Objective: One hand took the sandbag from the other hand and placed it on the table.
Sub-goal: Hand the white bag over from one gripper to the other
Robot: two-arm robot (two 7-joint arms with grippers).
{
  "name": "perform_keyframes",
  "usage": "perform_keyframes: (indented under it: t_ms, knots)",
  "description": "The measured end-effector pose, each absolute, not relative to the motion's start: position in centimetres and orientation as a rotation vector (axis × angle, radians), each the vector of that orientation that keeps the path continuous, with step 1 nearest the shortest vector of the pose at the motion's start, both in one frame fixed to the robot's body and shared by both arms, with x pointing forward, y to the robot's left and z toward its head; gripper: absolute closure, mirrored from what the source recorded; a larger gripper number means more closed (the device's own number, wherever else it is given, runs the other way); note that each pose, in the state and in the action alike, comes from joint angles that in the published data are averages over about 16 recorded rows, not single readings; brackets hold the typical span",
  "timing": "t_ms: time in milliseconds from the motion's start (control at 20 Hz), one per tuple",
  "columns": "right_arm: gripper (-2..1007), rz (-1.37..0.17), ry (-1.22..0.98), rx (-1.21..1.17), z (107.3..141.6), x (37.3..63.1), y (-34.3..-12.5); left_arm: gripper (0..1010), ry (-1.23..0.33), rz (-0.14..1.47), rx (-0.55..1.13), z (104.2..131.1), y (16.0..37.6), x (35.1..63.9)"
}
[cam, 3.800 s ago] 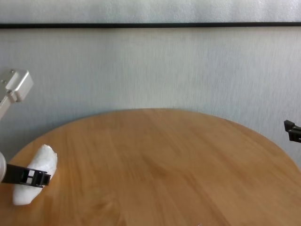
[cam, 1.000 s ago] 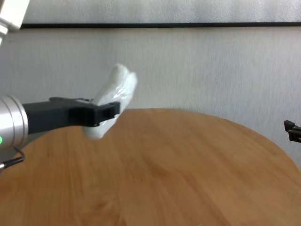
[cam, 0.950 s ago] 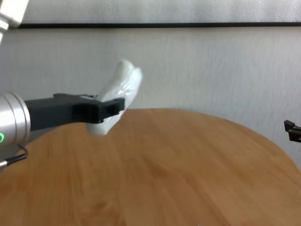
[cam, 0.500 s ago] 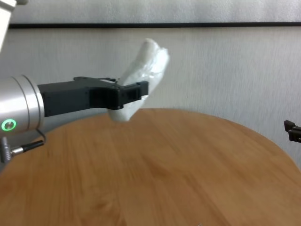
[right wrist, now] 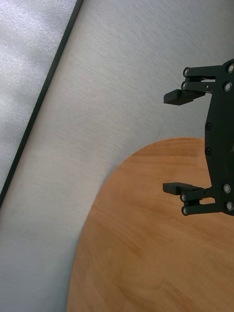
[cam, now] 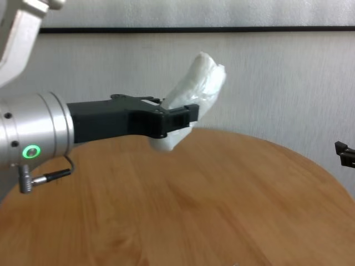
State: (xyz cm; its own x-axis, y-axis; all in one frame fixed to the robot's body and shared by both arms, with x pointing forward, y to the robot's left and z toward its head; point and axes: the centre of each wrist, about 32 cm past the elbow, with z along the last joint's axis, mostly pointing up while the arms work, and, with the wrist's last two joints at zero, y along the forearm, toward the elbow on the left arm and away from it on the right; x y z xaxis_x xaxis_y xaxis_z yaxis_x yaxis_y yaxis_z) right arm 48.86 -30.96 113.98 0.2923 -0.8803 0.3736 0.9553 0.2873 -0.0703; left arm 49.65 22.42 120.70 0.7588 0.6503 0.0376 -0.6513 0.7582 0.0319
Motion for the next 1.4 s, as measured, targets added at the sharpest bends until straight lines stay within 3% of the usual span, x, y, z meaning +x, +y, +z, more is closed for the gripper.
perform_keyframes:
  t_ms: [600, 1400]
  knots:
    - [4, -1.248, -0.285, -0.304, 114.0, 48.9, -31.0, 599, -0.048, 0.691, 0.063, 120.8, 21.1, 50.4]
    - [4, -1.248, -0.285, -0.304, 114.0, 48.9, -31.0, 599, -0.051, 0.693, 0.062, 121.2, 20.8, 50.3]
